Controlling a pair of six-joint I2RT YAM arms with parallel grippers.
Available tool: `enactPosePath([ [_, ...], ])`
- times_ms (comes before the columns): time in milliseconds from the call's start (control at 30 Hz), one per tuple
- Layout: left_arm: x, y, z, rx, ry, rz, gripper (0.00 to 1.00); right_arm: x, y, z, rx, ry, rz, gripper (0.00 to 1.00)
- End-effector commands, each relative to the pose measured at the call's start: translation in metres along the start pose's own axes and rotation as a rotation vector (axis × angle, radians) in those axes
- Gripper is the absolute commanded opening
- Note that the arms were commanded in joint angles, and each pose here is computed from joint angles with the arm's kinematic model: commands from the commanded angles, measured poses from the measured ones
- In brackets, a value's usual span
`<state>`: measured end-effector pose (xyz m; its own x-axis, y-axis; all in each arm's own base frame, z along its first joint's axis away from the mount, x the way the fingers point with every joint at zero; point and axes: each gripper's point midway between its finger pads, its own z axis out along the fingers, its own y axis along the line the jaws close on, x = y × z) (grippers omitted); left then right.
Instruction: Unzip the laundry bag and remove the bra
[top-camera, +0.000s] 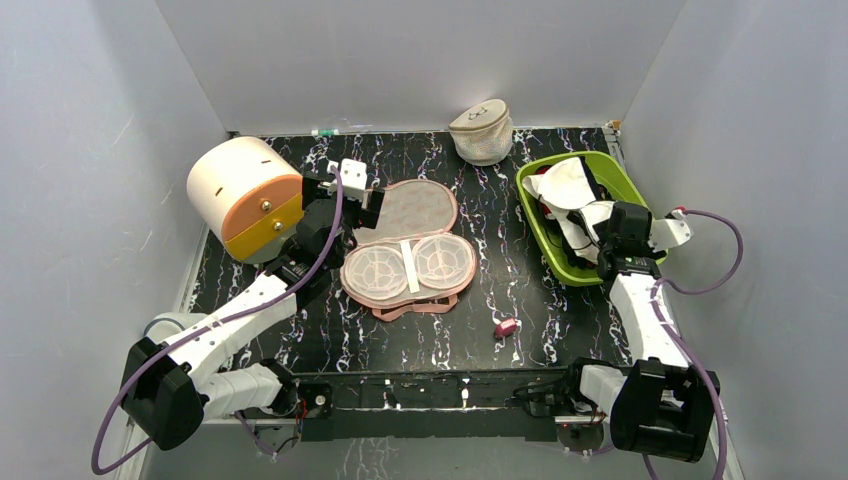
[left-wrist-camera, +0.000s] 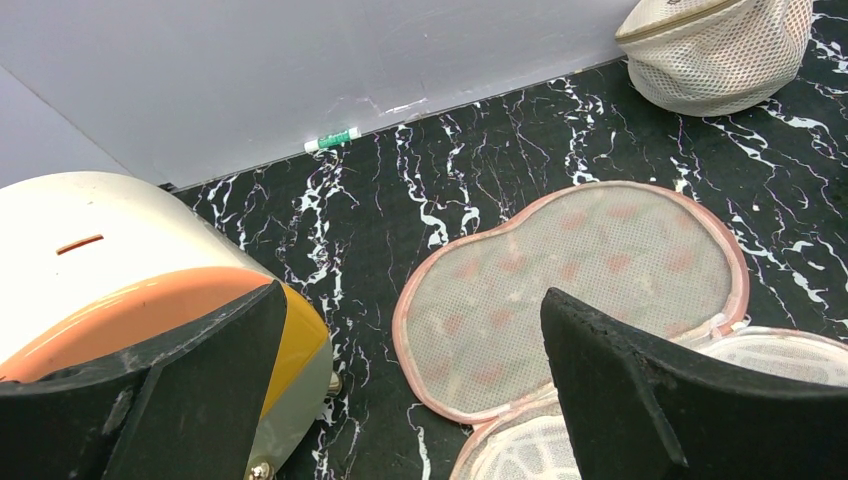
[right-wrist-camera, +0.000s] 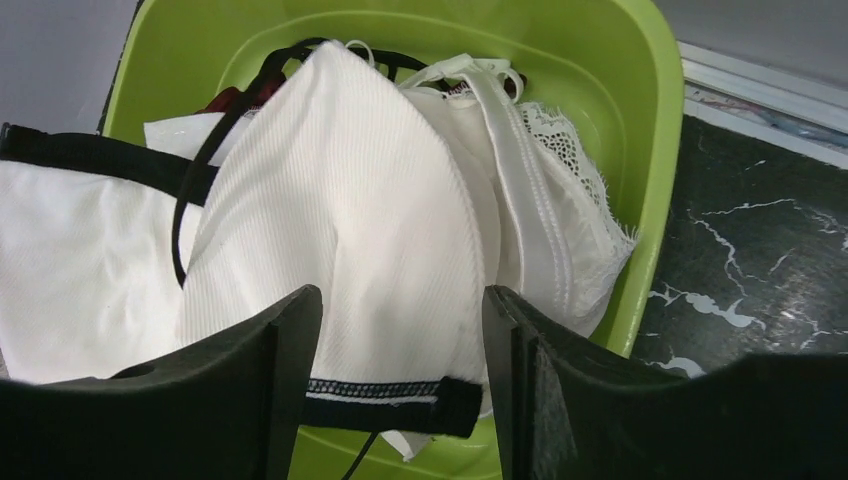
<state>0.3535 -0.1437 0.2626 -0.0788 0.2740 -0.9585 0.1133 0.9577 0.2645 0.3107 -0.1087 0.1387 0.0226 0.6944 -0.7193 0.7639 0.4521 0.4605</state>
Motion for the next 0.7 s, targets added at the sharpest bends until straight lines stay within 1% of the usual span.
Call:
enactPosePath([
  [0,-0.031,0.006,-0.005,-0.005,-0.071,-0.057,0.98,-0.039,0.01,-0.013,0.033,-0.084,0.023,0.61],
  [100,-0.032,0.007,-0.006,-0.007,-0.075,-0.06,0.99,-0.051,0.017,-0.023,0.028,-0.093,0.025,0.64],
  [200,-0.033,0.008,-0.006,-0.007,-0.077,-0.061,0.98,-0.069,0.028,-0.036,-0.013,-0.126,0.05,0.7],
  [233,-0.034,0.008,-0.006,-0.007,-0.078,-0.062,0.98,-0.074,0.032,-0.04,-0.033,-0.135,0.037,0.71],
  [267,-0.034,0.008,-0.006,-0.008,-0.079,-0.063,0.98,-0.079,0.041,-0.045,-0.073,-0.14,0.023,0.72],
  [333,-0.034,0.008,-0.006,-0.009,-0.078,-0.062,0.99,-0.084,0.068,-0.055,-0.209,-0.123,-0.041,0.75],
  [400,-0.033,0.008,-0.006,-0.009,-0.075,-0.061,0.98,-0.078,0.103,-0.067,-0.395,-0.075,-0.139,0.76],
  [467,-0.033,0.007,-0.006,-0.006,-0.075,-0.063,0.98,-0.061,0.143,-0.083,-0.63,-0.016,-0.245,0.76],
  [500,-0.033,0.007,-0.006,-0.006,-0.075,-0.063,0.98,-0.05,0.158,-0.091,-0.719,0.015,-0.289,0.76],
  [567,-0.033,0.007,-0.006,-0.006,-0.074,-0.064,0.98,-0.023,0.187,-0.106,-0.84,0.075,-0.393,0.78],
  [667,-0.032,0.008,-0.006,-0.012,-0.072,-0.059,0.98,0.038,0.227,-0.14,-0.973,0.13,-0.599,0.8],
])
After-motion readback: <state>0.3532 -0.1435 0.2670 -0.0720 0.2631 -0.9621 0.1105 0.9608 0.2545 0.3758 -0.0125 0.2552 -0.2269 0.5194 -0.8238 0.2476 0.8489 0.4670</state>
